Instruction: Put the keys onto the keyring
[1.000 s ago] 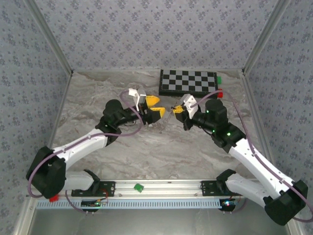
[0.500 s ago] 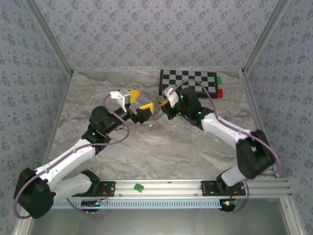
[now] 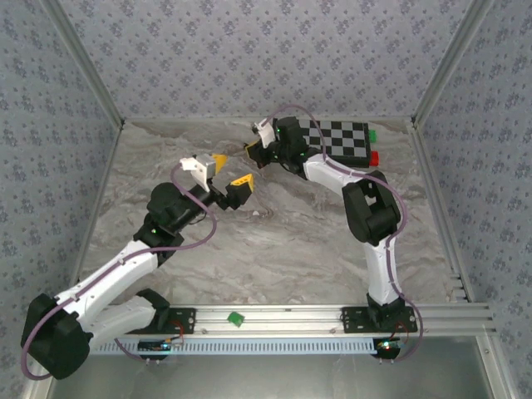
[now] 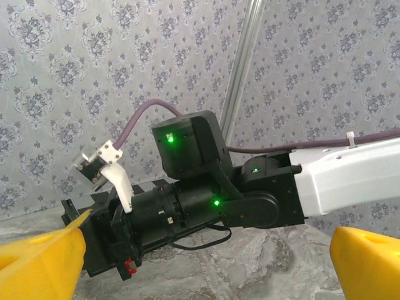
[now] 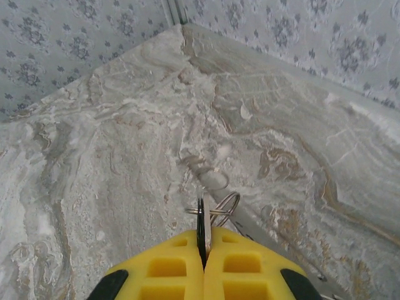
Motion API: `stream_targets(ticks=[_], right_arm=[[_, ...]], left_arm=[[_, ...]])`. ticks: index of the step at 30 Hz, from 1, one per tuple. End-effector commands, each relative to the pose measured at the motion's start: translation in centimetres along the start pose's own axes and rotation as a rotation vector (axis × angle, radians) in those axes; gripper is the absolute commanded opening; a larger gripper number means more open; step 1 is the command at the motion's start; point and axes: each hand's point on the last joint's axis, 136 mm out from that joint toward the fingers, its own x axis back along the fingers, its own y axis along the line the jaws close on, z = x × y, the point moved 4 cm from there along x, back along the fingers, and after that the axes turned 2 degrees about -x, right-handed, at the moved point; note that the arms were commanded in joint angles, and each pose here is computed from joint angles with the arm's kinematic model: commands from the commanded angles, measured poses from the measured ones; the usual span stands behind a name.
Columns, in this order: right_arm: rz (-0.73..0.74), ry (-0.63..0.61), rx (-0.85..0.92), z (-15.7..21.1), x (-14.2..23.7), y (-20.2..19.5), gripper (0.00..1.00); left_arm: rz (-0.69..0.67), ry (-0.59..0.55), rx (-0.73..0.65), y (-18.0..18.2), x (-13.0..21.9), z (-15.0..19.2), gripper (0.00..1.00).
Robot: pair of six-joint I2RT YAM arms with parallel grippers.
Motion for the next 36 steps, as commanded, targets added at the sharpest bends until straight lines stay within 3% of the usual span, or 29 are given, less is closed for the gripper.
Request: stream_targets(ticks=[1,15,27,36], right_arm=[[-0.011,0.030,-0.035,0.6,-0.3,-0.1,0.00],[-0.009,0.107,-0.054,5.9,2.0,1.7,0.00],[-0.024,0.094,-0.042,4.8,2.8,2.7,0.00],[-0.006,0.073,-0.019,1.8,2.1,0.7,0.00]], left_arm=[[-0.021,-0.033,-0.022,0.4,0.0,-0.9,1.00],[-0.006,-0.018,0.011,0.7,-0.7,-0.1,1.00],[0.000,-0.022,0.020,0.6,-0.8,-0.2,1.00],[0.001,-0.023,0.018,0.6,-0.7,-0.3,1.00]])
